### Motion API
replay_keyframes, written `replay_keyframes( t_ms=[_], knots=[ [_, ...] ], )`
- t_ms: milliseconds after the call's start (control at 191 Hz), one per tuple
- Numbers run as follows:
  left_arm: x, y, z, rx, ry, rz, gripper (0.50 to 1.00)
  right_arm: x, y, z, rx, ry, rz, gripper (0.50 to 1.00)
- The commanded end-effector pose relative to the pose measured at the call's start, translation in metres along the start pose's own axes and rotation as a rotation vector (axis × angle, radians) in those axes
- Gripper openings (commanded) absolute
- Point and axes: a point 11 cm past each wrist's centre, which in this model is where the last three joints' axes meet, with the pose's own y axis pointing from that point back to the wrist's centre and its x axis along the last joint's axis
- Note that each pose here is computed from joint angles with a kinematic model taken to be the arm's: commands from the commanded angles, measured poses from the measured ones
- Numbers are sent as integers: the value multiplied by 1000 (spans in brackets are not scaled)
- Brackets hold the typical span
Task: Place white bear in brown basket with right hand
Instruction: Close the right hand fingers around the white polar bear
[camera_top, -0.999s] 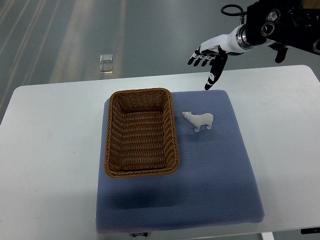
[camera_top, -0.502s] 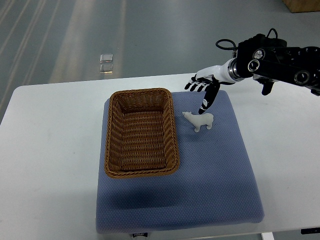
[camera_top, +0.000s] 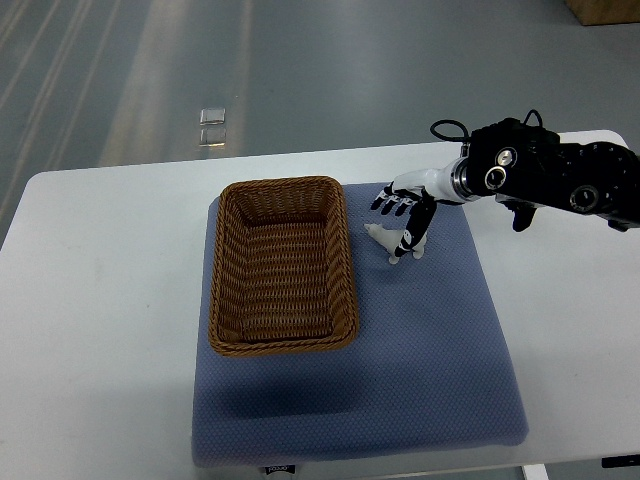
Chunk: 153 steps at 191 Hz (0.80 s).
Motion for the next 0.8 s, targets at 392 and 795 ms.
replay_keyframes(
  t_ms=[392, 795],
  knots=[
    [0, 0, 0, 0, 0, 0, 1000, -18, -11, 12, -12, 29, 1, 785],
    [0, 0, 0, 0, 0, 0, 1000, -15, -13, 10, -6, 61, 31, 500]
  ],
)
